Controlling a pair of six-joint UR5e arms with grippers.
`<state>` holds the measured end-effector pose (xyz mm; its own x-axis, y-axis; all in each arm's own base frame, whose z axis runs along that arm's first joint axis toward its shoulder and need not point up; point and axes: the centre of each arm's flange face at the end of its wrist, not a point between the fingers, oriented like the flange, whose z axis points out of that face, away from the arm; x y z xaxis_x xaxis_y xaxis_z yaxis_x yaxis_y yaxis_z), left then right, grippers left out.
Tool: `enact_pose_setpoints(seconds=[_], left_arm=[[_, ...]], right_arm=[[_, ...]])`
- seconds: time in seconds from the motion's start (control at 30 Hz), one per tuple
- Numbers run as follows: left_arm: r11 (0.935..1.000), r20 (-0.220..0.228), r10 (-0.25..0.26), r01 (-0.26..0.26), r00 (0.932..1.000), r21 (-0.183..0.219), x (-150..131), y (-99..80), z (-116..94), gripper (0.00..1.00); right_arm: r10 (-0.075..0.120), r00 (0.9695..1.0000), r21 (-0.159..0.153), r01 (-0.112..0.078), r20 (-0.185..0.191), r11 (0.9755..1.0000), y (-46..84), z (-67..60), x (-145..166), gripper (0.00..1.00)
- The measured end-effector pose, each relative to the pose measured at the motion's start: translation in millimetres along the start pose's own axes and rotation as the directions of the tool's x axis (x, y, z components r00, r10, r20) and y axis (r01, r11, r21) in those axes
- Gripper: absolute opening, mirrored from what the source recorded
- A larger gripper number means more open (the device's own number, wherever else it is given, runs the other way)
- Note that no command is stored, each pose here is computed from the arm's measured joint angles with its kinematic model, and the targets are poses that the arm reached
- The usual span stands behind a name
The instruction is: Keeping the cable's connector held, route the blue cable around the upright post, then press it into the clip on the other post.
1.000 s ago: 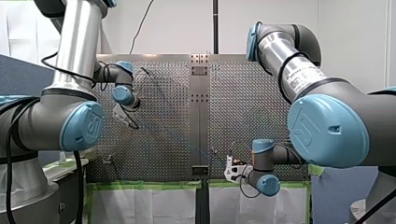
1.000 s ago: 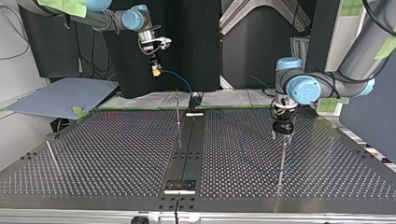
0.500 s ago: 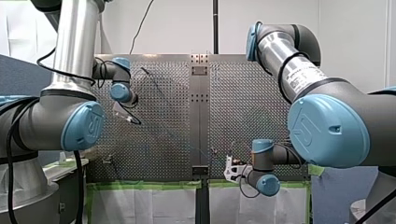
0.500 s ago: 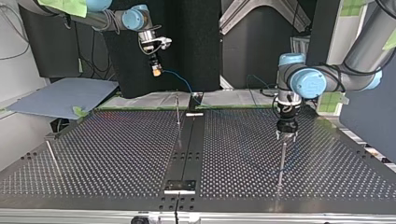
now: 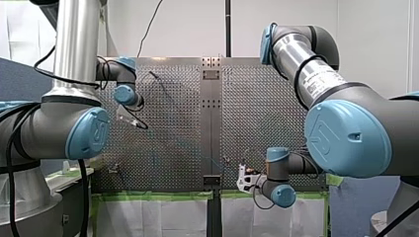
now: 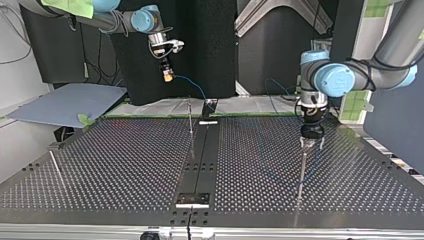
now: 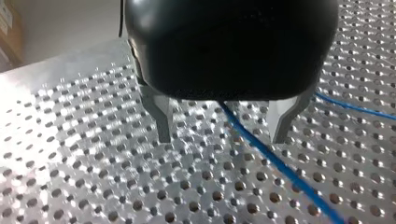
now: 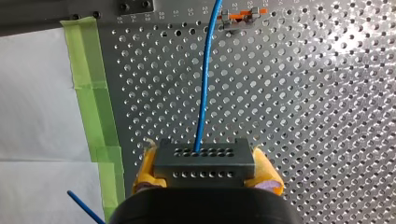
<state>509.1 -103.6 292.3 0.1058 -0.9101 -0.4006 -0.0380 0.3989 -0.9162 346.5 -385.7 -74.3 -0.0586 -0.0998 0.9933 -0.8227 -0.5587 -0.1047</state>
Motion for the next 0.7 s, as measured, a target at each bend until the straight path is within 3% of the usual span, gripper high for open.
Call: enact_pose_setpoints(seconds=[0.37,0.7], left_arm=[[0.9961,-0.023,0.085,-0.086,0.9961,-0.022,-3,-12.2,-16,1.0],[0.9954,-0.041,0.095,-0.094,0.9947,0.015,-5,-28.2,-46,1.0]], right_arm=[[0.001,1.0,0.0,-0.001,-0.001,1.0,0.0,0.1,0,0.0],[0.002,1.0,0.0,-0.002,-0.002,1.0,0.0,0.1,0,0.0]])
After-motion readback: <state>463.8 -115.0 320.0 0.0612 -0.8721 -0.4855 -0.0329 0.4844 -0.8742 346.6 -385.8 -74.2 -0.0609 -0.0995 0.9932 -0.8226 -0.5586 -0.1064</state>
